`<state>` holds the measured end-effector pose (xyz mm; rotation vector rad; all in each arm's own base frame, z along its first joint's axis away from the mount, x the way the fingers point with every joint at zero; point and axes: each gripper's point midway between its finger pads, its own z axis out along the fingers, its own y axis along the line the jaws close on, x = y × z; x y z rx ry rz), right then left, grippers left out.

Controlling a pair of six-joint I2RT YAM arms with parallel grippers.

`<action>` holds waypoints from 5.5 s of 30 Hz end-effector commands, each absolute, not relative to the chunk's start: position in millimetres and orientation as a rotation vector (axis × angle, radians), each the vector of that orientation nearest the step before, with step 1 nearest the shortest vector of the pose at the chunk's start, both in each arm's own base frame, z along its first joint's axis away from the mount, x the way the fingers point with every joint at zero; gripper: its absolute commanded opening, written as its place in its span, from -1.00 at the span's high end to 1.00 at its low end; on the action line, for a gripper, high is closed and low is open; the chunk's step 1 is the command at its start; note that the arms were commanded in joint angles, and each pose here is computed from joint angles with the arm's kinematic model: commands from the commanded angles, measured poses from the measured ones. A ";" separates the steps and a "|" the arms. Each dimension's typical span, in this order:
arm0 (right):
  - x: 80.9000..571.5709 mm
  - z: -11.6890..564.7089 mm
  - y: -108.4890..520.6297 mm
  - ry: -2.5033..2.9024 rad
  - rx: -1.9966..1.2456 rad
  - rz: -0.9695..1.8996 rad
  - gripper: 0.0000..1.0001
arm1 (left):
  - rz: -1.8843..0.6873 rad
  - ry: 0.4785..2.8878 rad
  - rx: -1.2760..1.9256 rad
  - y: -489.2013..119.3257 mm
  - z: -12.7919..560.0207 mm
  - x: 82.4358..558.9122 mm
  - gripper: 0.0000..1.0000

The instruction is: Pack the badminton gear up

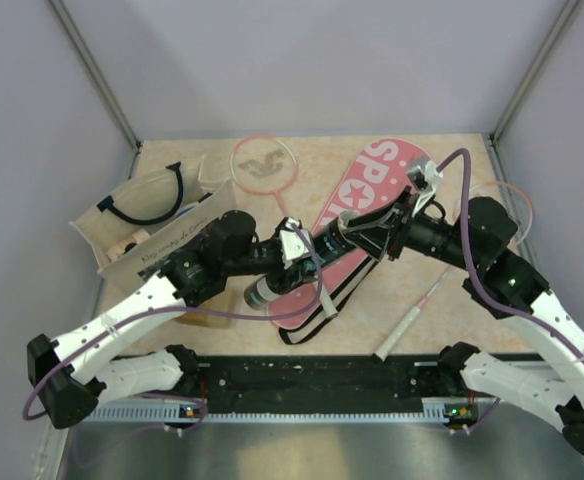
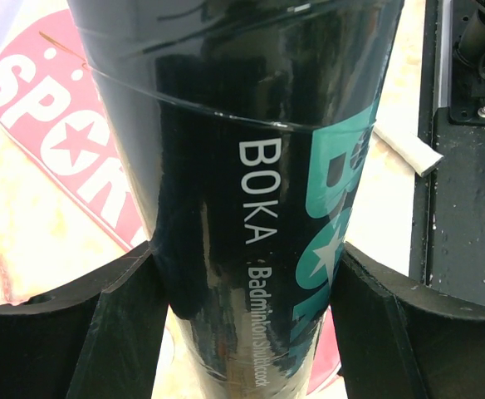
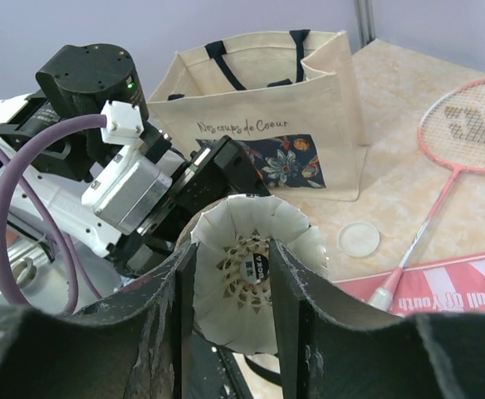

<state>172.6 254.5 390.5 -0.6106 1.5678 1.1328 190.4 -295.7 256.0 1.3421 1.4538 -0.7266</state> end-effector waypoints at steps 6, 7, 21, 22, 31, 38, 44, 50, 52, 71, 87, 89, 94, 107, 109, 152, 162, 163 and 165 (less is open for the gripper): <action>149.3 408.2 244.4 1.549 -0.656 1.148 -0.01 | -0.708 1.265 1.232 -301.7 317.9 198.8 0.51; 147.8 413.0 243.1 1.536 -0.655 1.149 -0.05 | -0.706 1.266 1.232 -301.6 317.7 199.5 0.51; 141.8 431.9 234.4 1.424 -0.741 1.070 0.03 | -0.714 1.283 1.244 -301.8 317.3 197.9 0.51; 144.2 433.9 233.3 1.420 -0.740 1.050 0.07 | -0.713 1.283 1.243 -301.2 317.4 198.0 0.51; 169.8 441.8 224.1 1.481 -0.628 0.937 0.06 | -0.698 1.299 1.250 -299.2 309.8 199.1 0.52; 191.6 419.7 227.4 1.554 -0.651 0.831 0.08 | -0.706 1.289 1.255 -300.7 311.8 198.1 0.52; 206.4 393.3 239.8 1.635 -0.709 0.792 -0.03 | -0.716 1.274 1.268 -302.4 311.8 195.8 0.52; 207.9 367.1 250.2 1.732 -0.739 0.821 0.08 | -0.694 1.248 1.279 -303.9 316.5 199.2 0.53; 203.4 355.2 254.3 1.767 -0.771 0.850 0.03 | -0.694 1.242 1.282 -305.1 318.1 199.9 0.53; 191.7 275.5 255.2 1.999 -0.888 0.846 -0.14 | -0.685 1.202 1.287 -318.9 330.4 211.1 0.58; 187.6 384.1 238.8 1.736 -0.587 0.940 -0.39 | -0.682 1.342 1.124 -304.2 321.2 219.3 0.62; 180.7 406.0 232.3 1.671 -0.549 0.968 -0.40 | -0.692 1.341 1.106 -301.6 321.6 216.7 0.62; 172.9 442.1 219.9 1.541 -0.471 1.002 -0.42 | -0.665 1.364 1.055 -291.9 327.8 218.4 0.63; 233.8 357.9 209.7 1.656 -0.088 0.873 -0.30 | -0.459 1.380 0.858 -226.2 353.6 217.4 0.68; 247.4 330.1 217.8 1.713 -0.055 0.853 -0.29 | -0.467 1.358 0.836 -216.5 361.7 208.7 0.67; 338.1 9.8 401.2 2.521 0.035 0.322 0.36 | -0.568 1.094 0.705 -130.1 413.9 114.4 0.63; 338.0 9.8 395.8 2.478 -0.079 0.188 0.87 | -0.574 1.081 0.702 -129.7 417.6 112.8 0.63; 338.7 11.5 397.2 2.469 -0.089 0.201 0.93 | -0.572 1.085 0.701 -129.7 417.0 113.5 0.63; 338.7 17.1 401.5 2.450 -0.089 0.250 1.00 | -0.567 1.090 0.702 -129.8 416.4 114.5 0.63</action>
